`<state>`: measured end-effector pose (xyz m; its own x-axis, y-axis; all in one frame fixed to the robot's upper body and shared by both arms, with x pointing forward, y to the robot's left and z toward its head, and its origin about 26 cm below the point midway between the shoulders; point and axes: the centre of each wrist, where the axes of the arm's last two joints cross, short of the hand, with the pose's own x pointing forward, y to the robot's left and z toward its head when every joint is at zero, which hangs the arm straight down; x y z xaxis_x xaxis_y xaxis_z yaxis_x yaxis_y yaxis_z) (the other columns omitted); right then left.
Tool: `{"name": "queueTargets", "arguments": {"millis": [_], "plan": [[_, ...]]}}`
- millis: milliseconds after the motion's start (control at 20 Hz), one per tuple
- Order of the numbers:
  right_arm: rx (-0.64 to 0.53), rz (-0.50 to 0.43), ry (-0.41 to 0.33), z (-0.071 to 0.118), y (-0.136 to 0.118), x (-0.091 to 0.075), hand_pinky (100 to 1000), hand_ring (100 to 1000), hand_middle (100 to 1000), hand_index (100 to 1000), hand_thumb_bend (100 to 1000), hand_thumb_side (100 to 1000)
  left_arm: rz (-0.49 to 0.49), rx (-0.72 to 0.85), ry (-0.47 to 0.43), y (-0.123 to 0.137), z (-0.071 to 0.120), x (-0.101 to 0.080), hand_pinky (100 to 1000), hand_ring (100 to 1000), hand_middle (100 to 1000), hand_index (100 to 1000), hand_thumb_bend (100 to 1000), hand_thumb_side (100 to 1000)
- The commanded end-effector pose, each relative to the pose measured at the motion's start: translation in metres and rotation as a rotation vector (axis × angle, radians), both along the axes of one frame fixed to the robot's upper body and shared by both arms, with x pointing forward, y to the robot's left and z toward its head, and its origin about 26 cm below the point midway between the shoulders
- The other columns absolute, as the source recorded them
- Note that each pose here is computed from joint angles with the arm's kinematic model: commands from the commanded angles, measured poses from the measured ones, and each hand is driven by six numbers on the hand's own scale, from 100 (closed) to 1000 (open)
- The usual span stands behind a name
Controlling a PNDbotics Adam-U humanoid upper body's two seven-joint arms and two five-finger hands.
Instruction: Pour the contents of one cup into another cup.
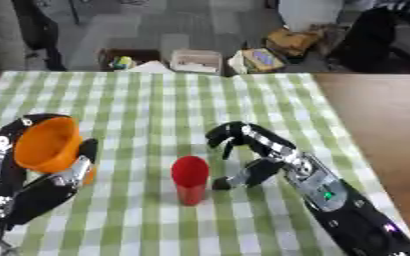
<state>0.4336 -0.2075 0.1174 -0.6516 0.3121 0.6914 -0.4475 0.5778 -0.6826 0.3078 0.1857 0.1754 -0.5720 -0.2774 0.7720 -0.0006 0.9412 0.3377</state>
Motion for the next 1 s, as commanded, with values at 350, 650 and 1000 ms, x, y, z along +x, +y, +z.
{"name": "queueTargets", "arguments": {"millis": [350,650,1000], "plan": [[-0.031,0.026,-0.011,0.001,0.011,0.006,569,733,673,796,719,298,-0.019,0.003,-0.033,-0.001,0.013,-0.003,100,662,398,611,100,115],[-0.034,0.046,-0.01,0.0,0.018,0.007,570,734,672,796,720,302,-0.026,0.004,-0.033,-0.002,0.014,-0.004,100,665,398,611,100,112],[-0.037,0.079,0.005,-0.003,0.025,0.006,569,739,673,797,722,313,-0.033,0.004,-0.033,-0.003,0.015,-0.005,100,667,399,611,100,111]]}}
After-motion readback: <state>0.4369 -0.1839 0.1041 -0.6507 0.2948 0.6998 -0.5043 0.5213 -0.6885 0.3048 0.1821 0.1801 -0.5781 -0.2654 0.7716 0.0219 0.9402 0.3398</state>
